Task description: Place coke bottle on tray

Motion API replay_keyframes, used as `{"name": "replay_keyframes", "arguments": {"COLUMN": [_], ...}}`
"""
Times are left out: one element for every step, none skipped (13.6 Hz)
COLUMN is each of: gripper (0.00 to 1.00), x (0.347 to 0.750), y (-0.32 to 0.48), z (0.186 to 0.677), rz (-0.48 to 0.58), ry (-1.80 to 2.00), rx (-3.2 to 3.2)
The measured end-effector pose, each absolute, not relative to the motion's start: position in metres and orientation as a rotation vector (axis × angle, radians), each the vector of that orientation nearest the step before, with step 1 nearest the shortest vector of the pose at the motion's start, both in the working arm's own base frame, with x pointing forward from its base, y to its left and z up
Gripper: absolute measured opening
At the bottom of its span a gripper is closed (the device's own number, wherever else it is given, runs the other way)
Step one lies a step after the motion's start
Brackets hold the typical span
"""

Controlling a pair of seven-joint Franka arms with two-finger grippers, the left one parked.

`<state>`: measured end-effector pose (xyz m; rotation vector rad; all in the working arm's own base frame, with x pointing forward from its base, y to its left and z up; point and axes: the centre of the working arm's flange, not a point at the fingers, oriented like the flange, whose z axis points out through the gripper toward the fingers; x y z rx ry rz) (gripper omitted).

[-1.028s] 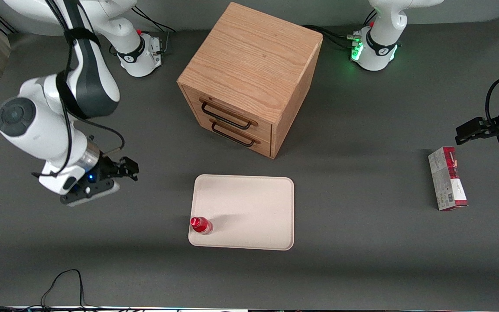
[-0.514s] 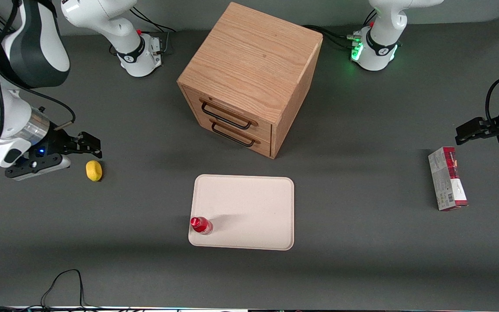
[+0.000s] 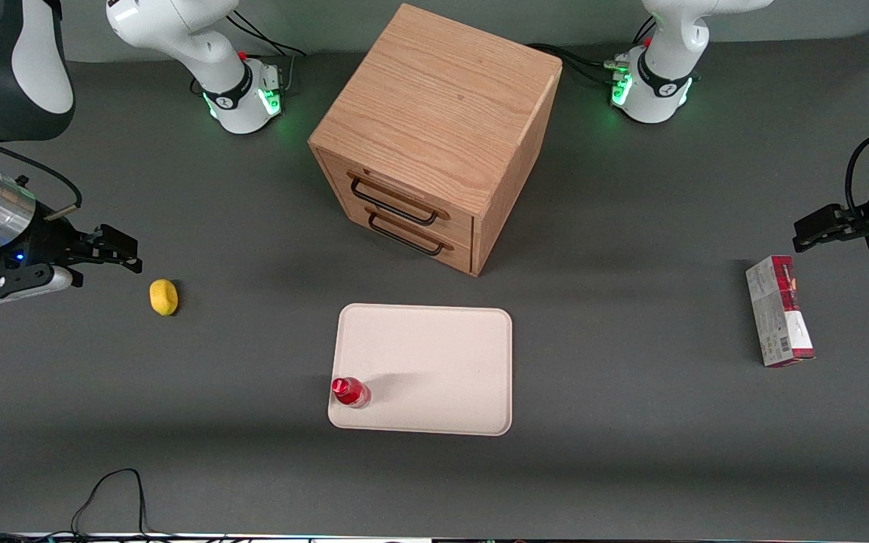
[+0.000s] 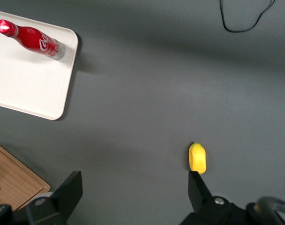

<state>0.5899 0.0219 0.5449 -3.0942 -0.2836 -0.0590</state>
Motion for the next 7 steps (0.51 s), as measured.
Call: {"name": "replay_keyframes", "arguments": {"gripper": [1.0,1.0,1.0,1.0,1.0,1.0,1.0], "x": [0.591,0.592,0.593,0.593,0.592,0.591,0.591], "y": [0.023,0.025,0.026,0.027,0.027,0.026,0.025], "z": [0.544,0.545,0.547,0.551,0.558,0.566,0.573], "rz": [-0.045,-0.033,-0.018,-0.005,0.006,0.005,0.005], "ry": [-0.285,-0.282,-0.257,-0.214,-0.181,-0.159,-0.139], "rx": [-3.097,-3.1,-3.103,-3.107,-3.11,-3.111,-3.112]}}
